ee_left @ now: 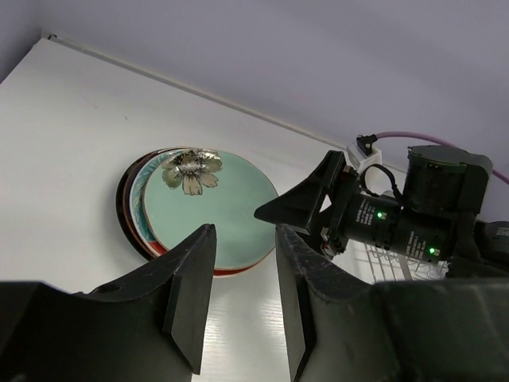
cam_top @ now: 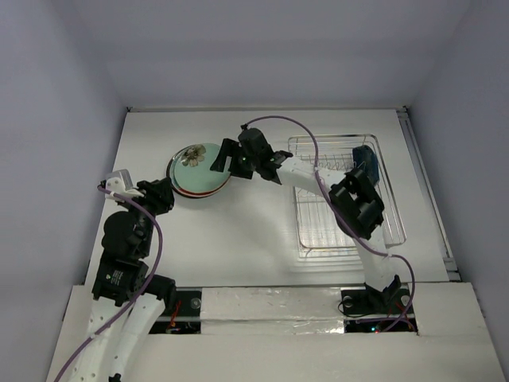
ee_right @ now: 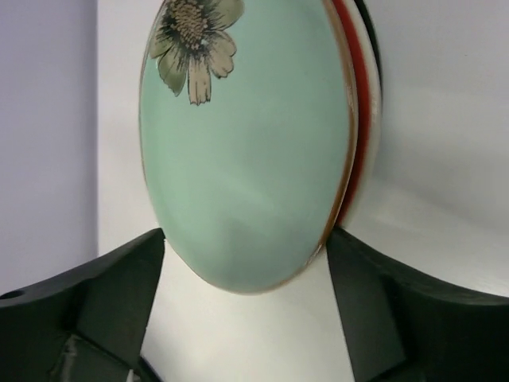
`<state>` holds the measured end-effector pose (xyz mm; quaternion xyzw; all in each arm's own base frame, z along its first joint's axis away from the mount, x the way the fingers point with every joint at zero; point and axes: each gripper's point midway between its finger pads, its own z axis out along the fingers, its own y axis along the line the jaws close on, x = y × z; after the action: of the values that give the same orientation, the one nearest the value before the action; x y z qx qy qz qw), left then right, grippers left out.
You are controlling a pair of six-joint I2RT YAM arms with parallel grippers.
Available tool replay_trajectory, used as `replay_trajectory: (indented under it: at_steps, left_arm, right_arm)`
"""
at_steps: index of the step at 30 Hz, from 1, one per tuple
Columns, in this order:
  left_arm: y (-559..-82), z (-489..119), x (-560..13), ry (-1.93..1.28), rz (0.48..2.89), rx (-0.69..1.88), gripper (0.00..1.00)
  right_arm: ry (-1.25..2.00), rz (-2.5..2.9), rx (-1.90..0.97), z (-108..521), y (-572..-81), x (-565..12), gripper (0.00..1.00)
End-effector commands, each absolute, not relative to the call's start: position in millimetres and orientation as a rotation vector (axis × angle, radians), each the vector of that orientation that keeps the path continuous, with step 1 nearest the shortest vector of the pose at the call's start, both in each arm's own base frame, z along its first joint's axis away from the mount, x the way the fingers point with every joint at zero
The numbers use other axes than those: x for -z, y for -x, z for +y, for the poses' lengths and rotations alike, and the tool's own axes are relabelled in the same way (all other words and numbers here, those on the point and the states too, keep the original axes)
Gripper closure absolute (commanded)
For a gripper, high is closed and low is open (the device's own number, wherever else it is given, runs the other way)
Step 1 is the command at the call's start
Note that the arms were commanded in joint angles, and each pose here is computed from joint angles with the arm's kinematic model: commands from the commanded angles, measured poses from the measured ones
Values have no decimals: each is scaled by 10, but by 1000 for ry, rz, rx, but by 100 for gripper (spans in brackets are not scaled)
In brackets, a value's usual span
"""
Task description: Unload the plates from the dish rack
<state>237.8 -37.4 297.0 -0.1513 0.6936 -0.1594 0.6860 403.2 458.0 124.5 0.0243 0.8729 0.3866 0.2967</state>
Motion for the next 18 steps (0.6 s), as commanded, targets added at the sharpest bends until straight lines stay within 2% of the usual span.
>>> replay_trajectory:
  at_steps: [1, 2, 4, 7, 10, 11, 12, 13, 14, 18]
  left_arm:
    - [-2381, -367, -3044, 344, 1514, 371, 67]
    - [-2381, -368, -3047, 344, 1512, 372, 67]
    - [-2376, -366, -3058, 344, 1508, 373, 67]
    - [-2367, -364, -3064, 344, 1505, 374, 67]
    - [-2358, -361, -3074, 343, 1500, 374, 67]
    - [-2356, -360, -3077, 343, 1499, 375, 67]
    - [-2351, -359, -3091, 343, 1494, 376, 67]
    - [-2347, -358, -3091, 344, 1492, 378, 67]
    - [-2342, -357, -3098, 344, 1491, 379, 68]
    - [-2315, -371, -3128, 336, 1478, 389, 88]
  right_arm:
    - [72, 2210, -909, 4384, -4041, -1845, 11]
    - [95, 2220, -870, 4317, -4016, -1838, 8]
    - [98, 2196, -772, 4100, -3998, -1986, 7]
    - [74, 2158, -676, 3797, -3925, -2085, 11]
    - [-20, 2072, -575, 3255, -3902, -2383, 42]
    - [-57, 2012, -566, 3050, -3846, -2658, 74]
    - [-93, 2033, -488, 2787, -3827, -2541, 90]
    - [-142, 2010, -394, 2519, -3848, -2565, 100]
    - [-177, 2003, -340, 2306, -3832, -2580, 100]
    - [-380, 2014, 96, 1067, -3526, -2444, 100]
